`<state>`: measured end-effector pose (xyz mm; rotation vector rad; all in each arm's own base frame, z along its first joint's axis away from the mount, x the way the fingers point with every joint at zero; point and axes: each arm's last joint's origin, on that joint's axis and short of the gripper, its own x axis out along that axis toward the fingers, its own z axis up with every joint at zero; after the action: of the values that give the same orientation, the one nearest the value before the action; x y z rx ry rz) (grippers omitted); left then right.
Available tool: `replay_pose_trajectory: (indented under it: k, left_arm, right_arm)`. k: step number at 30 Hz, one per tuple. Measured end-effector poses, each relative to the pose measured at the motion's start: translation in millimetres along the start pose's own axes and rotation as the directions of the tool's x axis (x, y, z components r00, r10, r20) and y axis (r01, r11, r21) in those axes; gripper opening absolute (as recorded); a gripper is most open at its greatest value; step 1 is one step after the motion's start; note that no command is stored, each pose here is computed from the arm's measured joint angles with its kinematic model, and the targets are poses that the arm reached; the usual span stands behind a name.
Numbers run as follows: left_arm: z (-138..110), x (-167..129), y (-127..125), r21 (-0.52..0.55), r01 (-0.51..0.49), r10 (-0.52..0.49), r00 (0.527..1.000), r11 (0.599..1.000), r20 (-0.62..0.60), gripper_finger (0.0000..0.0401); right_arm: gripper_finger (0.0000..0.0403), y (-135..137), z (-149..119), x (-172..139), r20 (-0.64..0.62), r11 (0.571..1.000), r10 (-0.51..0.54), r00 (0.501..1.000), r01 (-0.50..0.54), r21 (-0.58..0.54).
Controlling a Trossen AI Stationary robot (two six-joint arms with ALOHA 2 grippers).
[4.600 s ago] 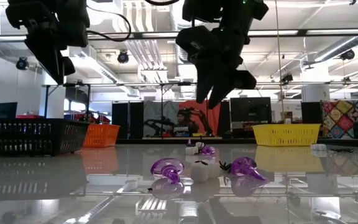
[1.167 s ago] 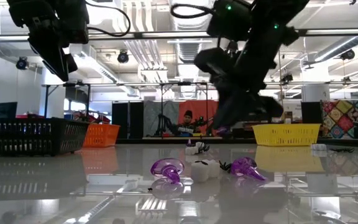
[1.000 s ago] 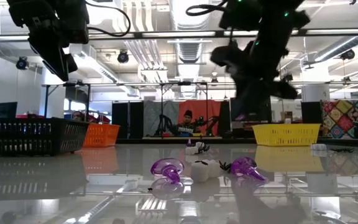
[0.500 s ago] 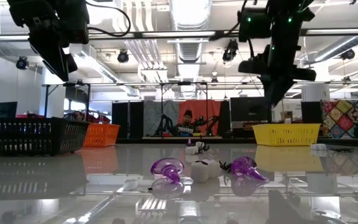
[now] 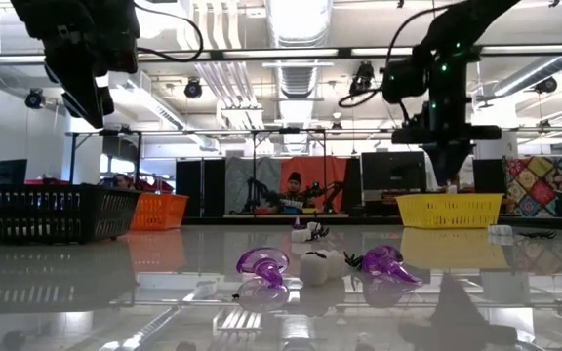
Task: Sort Halloween decoration
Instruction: Put the purple witch hat toy into the yellow bin, then put the black spider toy into the orange bin
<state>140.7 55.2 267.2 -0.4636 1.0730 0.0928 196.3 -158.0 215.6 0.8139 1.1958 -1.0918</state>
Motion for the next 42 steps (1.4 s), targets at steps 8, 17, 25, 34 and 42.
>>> replay_pose_trajectory:
  k: [8, 17, 25, 34, 42]
  left_arm:
    - [0, 0, 0, -0.001, 0.000, 0.000, 1.000, 1.000, -0.001, 0.0109]
    - [0, 0, 0, -0.027, 0.000, 0.000, 1.000, 1.000, -0.002, 0.0109]
    - [1, 2, 1, -0.079, 0.000, -0.001, 1.000, 0.997, -0.011, 0.0109]
    - [4, 8, 3, -0.107, -0.003, -0.002, 0.999, 0.994, -0.043, 0.0109]
    - [16, 16, 5, -0.067, 0.002, -0.003, 1.000, 0.998, 0.000, 0.0109]
  right_arm:
    - [0.0038, -8, 11, 21, -0.072, 0.999, -0.036, 0.997, 0.035, -0.011]
    - [0.0089, -6, 12, 29, -0.085, 0.997, -0.069, 0.994, 0.065, -0.047]
    - [0.0131, -7, 12, 28, -0.076, 0.996, -0.079, 0.994, 0.075, -0.051]
    - [0.0132, -2, 5, 11, -0.059, 0.999, 0.016, 0.998, -0.017, -0.031]
    - [0.0131, 2, -13, -28, 0.050, 0.990, 0.132, 0.990, -0.134, 0.043]
